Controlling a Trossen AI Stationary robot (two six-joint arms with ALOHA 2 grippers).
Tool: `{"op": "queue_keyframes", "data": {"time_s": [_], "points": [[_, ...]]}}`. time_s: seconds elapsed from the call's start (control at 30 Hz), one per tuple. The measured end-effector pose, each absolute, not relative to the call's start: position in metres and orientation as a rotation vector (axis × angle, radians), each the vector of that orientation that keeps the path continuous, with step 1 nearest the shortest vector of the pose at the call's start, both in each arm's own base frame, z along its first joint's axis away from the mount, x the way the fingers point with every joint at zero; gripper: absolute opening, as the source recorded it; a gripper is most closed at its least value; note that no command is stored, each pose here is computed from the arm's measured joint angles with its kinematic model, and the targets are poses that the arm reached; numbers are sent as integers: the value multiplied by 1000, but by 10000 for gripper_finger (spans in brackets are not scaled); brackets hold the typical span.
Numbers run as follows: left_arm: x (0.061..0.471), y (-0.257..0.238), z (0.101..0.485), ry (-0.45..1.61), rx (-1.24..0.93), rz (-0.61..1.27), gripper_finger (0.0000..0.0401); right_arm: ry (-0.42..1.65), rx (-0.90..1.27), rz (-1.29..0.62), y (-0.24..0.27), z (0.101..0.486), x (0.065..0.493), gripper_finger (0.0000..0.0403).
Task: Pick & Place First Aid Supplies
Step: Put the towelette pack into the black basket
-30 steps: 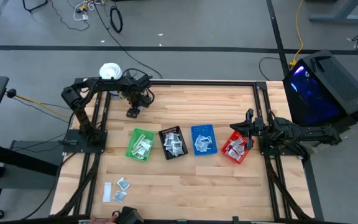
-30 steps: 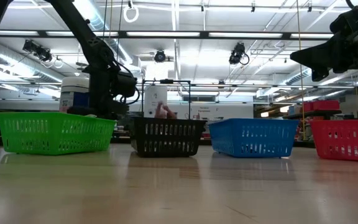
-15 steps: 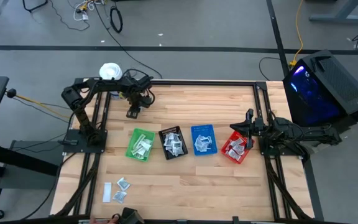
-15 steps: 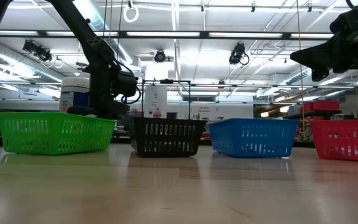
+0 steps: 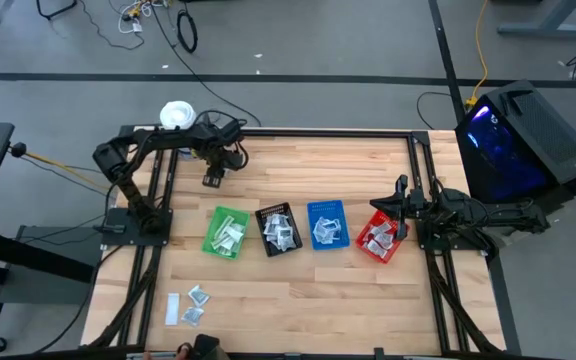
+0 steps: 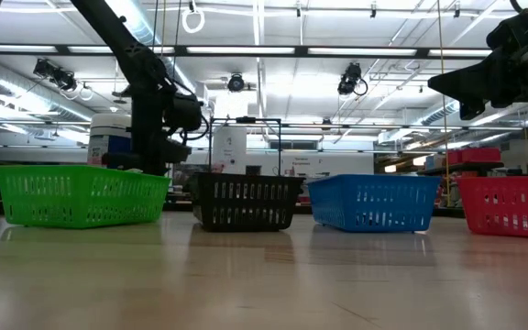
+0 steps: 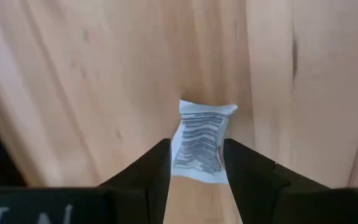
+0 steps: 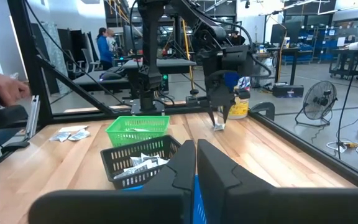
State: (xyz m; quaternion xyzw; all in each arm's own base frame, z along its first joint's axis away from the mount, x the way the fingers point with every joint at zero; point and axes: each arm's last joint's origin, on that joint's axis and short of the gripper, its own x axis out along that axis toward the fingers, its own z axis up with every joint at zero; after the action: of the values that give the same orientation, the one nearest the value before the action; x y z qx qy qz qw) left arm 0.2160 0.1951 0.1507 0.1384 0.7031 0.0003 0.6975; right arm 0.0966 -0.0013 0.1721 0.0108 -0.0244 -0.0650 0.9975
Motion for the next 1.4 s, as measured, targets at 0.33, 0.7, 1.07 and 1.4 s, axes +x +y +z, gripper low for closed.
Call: {"op": "queue_keyframes", "data": {"time_s": [0.33, 0.7, 1.07, 1.4], "points": [[217, 189, 166, 1521, 342, 22, 156, -49, 21, -130, -1, 172, 97, 23], [217, 193, 166, 1474, 287, 59, 203, -49, 21, -131, -1, 172, 97, 23], [220, 194, 161, 1465, 270, 47, 289, -49, 21, -130, -1, 172, 97, 23], [217, 201, 142, 1526, 202, 56, 295, -49, 21, -130, -1, 172, 97, 23]]}}
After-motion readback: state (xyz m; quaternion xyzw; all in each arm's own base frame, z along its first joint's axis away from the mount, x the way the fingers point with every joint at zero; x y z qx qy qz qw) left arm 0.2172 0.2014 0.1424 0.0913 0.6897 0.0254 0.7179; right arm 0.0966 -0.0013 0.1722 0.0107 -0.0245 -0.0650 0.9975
